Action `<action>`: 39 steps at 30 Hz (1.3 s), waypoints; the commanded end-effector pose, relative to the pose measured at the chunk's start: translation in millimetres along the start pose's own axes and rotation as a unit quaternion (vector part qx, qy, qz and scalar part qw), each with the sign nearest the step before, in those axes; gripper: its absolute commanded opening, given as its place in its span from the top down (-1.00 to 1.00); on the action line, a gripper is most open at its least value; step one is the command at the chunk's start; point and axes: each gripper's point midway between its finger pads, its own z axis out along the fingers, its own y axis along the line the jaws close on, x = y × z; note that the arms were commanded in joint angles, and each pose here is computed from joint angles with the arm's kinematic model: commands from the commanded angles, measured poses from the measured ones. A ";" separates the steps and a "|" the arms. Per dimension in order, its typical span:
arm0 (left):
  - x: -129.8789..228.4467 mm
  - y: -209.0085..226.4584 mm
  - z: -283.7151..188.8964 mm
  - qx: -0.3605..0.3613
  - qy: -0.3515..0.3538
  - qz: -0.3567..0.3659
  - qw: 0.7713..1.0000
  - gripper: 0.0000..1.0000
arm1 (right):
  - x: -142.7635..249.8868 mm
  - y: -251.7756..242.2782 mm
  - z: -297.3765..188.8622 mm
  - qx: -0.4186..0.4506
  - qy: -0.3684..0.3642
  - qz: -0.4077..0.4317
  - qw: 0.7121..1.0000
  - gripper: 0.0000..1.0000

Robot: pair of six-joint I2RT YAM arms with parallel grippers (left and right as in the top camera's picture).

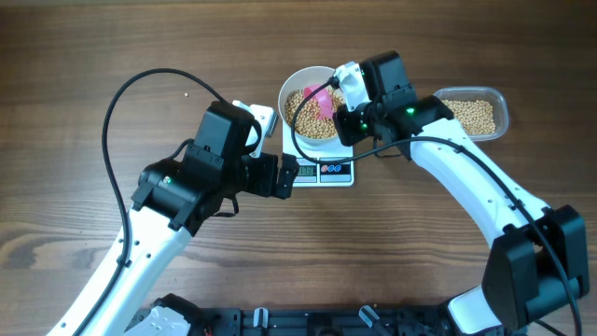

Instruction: Scoop item into bowl and weigh 150g on scale

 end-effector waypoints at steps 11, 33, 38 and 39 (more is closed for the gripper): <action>-1.0 -3.6 -0.2 0.006 0.000 0.002 1.000 -1.00 | -2.1 21.5 4.3 -0.067 0.008 0.170 0.983 0.91; -1.0 -3.6 -0.2 0.006 0.000 0.002 1.000 -1.00 | -38.1 -19.3 -51.6 -0.222 -0.049 0.352 0.908 0.92; -1.0 -3.6 -0.2 0.006 0.000 0.002 1.000 -1.00 | -44.1 -30.1 -76.6 -0.243 -0.073 0.355 0.900 0.91; -1.0 -3.6 -0.2 0.006 0.000 0.002 1.000 -1.00 | -44.3 -30.6 -79.4 -0.252 -0.073 0.359 0.896 0.91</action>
